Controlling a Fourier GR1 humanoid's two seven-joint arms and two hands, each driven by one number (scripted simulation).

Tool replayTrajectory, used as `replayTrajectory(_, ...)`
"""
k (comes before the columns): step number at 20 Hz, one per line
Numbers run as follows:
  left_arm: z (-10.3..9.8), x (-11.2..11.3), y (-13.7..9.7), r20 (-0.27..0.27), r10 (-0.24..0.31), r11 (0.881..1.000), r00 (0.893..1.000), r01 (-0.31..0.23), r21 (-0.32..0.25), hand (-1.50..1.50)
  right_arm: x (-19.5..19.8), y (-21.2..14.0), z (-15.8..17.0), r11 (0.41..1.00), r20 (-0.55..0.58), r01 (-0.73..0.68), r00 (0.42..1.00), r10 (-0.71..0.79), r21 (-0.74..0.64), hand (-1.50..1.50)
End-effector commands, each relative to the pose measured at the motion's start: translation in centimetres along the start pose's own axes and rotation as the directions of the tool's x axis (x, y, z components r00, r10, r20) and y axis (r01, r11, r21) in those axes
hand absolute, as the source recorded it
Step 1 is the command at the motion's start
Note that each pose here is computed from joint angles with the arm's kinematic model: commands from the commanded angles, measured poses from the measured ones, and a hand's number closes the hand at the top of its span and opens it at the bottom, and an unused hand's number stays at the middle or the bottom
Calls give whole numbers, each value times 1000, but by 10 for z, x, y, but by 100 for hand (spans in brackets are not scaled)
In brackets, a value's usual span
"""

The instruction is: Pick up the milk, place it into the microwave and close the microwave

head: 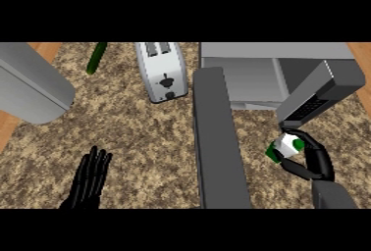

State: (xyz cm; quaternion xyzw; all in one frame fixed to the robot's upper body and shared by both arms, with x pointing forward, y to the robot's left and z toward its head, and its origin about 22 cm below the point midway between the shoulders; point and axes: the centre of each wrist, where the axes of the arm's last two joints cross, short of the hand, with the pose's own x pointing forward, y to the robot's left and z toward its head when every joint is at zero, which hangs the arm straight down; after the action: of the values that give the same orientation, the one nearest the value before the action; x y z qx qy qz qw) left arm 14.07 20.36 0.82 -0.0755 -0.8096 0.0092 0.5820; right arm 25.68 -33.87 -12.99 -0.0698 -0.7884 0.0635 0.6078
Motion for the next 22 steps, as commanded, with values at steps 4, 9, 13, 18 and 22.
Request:
replayTrajectory(4,0,6,4,-10,22,1000,1000,-22,-13,-150,-10,0,7,993,51,-105,993,107,-45,150)
replayTrajectory(9,8,11,32,-7,5,1000,1000,-5,-11,-150,-14,18,9,983,3,-186,982,186,0,150)
replayTrajectory(13,4,11,13,23,15,1000,1000,-14,-6,-150,-12,32,-2,959,-60,-267,963,262,-99,150)
replayTrajectory(18,-2,21,43,19,-2,1000,1000,2,10,-150,-17,53,11,981,22,-130,991,135,-142,150)
replayTrajectory(22,1,3,28,11,-2,1000,1000,2,5,-150,-12,67,-5,996,68,-26,997,32,-88,150)
